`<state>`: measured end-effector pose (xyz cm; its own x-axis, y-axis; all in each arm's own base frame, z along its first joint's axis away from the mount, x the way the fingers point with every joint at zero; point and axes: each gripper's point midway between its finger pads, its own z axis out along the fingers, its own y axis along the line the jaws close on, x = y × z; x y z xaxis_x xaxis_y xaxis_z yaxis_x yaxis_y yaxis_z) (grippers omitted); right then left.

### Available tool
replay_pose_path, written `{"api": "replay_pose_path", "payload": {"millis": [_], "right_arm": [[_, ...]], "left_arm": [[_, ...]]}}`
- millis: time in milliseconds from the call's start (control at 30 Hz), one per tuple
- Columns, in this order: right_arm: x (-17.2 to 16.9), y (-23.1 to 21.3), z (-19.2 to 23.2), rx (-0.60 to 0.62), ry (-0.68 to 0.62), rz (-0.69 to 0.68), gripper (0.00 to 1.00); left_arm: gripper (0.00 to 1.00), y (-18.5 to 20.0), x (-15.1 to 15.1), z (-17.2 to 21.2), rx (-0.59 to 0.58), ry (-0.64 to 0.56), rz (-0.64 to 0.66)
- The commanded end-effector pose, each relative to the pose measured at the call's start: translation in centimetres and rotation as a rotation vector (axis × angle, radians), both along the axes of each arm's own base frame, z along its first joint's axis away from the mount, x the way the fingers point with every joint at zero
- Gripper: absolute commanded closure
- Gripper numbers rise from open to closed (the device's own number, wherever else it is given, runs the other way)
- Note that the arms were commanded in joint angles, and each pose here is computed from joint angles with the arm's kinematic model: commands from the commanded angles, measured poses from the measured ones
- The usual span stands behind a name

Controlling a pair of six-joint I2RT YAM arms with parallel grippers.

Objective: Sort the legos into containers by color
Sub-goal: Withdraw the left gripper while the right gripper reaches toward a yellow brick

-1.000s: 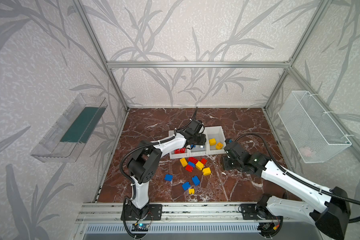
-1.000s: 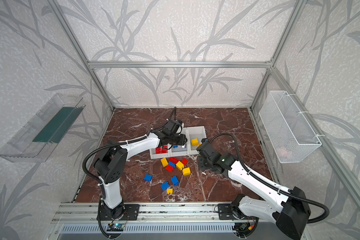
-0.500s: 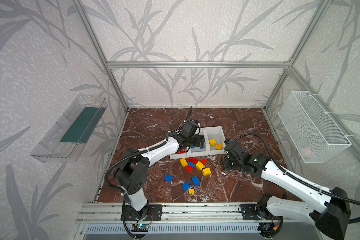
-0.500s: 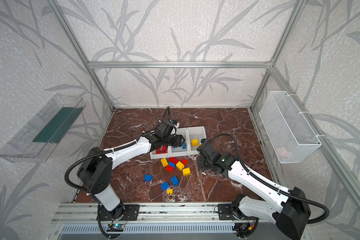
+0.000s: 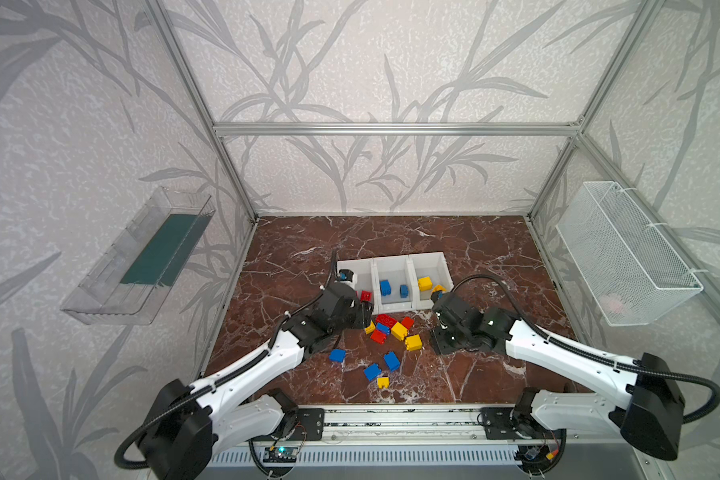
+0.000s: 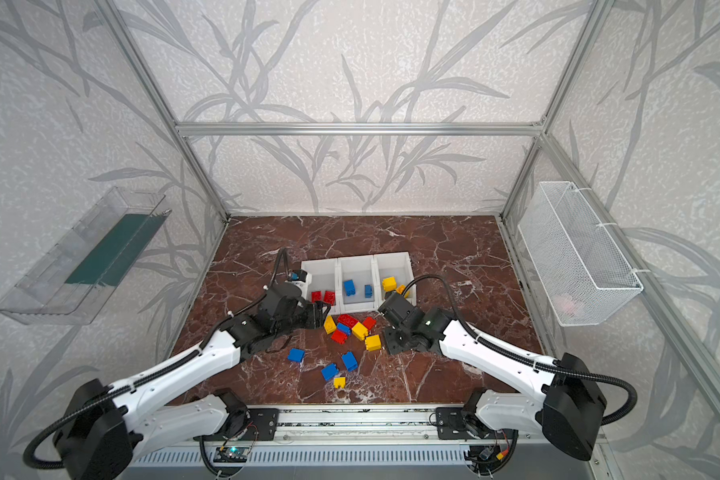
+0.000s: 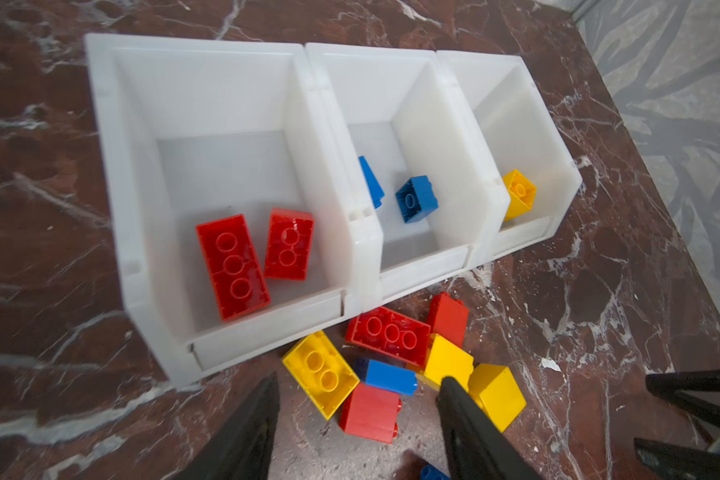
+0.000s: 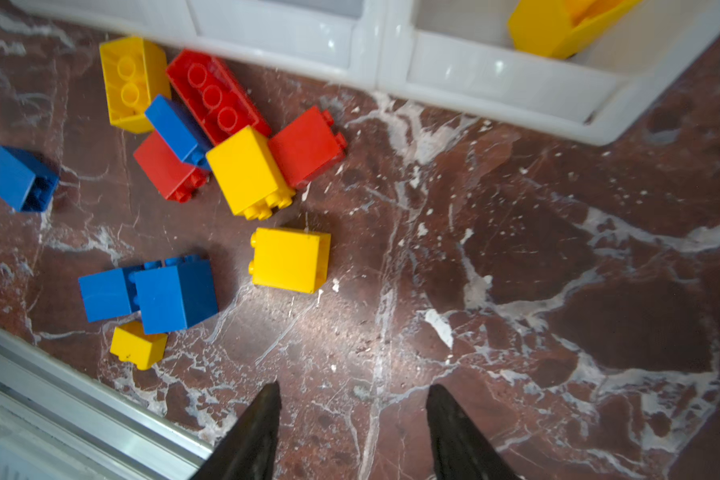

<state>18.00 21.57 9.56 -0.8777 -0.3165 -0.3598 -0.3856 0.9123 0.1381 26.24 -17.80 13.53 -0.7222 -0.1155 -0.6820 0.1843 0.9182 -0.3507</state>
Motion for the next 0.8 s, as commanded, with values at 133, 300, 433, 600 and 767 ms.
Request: {"api": "replay_pose_path", "payload": {"millis": [133,300,433,600,767], "right_arm": [[-2.9,3.8,-0.8,-0.034,0.056,0.137,0.42],[-4.2,5.6,-1.3,-0.055,0.089,0.202,0.41],[-5.0,6.3,-1.5,-0.085,0.100,0.235,0.40],[-4.5,5.7,-2.4,-0.157,0.088,0.177,0.38],[-2.2,5.3,-2.4,-0.240,0.044,0.093,0.34]], "left_arm": [[0.35,4.4,-1.6,-0.2,-0.013,-0.053,0.165],[0.35,5.4,-2.7,-1.2,-0.009,-0.032,0.189],[0.35,5.9,-3.3,-2.0,-0.020,-0.024,0.206],[0.35,6.4,-3.4,-2.1,-0.021,-0.038,0.218],[0.35,6.3,-3.5,-2.3,-0.023,-0.032,0.216]]}}
